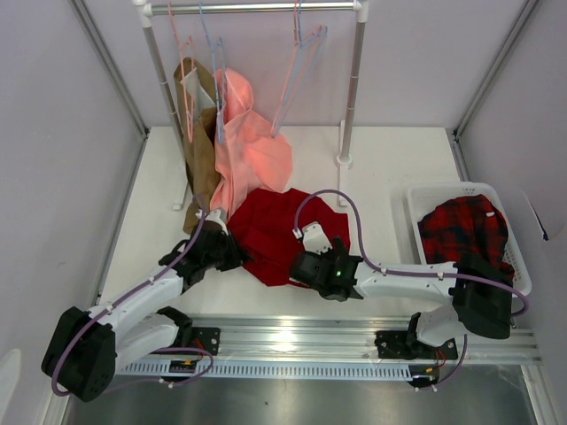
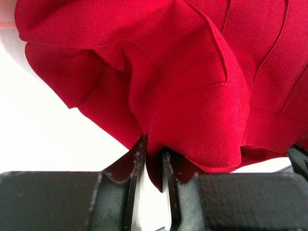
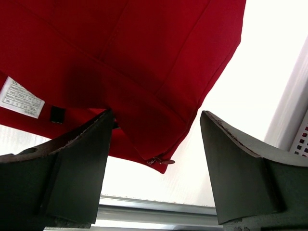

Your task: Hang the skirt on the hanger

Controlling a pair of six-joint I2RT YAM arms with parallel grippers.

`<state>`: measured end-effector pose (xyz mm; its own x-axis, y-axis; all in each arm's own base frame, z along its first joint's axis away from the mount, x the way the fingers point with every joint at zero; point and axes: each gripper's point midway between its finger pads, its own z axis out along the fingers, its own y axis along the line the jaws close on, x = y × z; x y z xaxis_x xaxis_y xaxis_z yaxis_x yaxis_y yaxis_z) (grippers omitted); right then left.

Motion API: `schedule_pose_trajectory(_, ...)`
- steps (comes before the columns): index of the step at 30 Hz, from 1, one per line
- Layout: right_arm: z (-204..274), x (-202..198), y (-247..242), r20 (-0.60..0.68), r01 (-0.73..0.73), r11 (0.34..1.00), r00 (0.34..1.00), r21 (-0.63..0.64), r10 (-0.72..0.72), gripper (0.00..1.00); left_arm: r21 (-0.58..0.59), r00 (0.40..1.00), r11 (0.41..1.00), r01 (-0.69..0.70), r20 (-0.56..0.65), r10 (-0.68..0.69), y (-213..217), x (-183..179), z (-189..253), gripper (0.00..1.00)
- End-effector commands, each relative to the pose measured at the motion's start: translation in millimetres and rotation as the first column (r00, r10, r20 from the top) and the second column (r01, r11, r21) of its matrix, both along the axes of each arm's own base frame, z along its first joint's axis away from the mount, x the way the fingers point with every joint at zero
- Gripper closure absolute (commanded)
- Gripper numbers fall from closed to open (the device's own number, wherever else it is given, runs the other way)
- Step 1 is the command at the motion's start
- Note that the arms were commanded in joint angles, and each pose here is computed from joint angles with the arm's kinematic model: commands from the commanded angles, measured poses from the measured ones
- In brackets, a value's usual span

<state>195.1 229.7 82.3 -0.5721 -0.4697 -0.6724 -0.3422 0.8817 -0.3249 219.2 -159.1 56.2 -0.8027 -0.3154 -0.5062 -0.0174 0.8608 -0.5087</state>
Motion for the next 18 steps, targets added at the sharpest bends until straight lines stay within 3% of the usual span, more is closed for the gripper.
schedule_pose_trajectory(1,9.5,2.9,1.5,0.066,-0.009,1.0,0.998,0.009,0.009,0.23,-0.013,0.998,1.0,0.012,0.065,-0.011,-5.5,11.6,20.5,0.79)
schedule_pose_trajectory(10,2.6,-15.1,-1.8,0.072,-0.033,0.999,0.997,-0.028,0.035,0.22,-0.013,0.998,1.0,0.008,0.064,-0.007,-5.0,11.6,22.0,0.78)
schedule_pose_trajectory(18,2.9,-6.9,-11.1,0.116,0.024,0.998,0.993,-0.062,-0.016,0.21,-0.01,0.998,1.0,0.004,0.069,-0.003,-3.8,11.6,24.4,0.78)
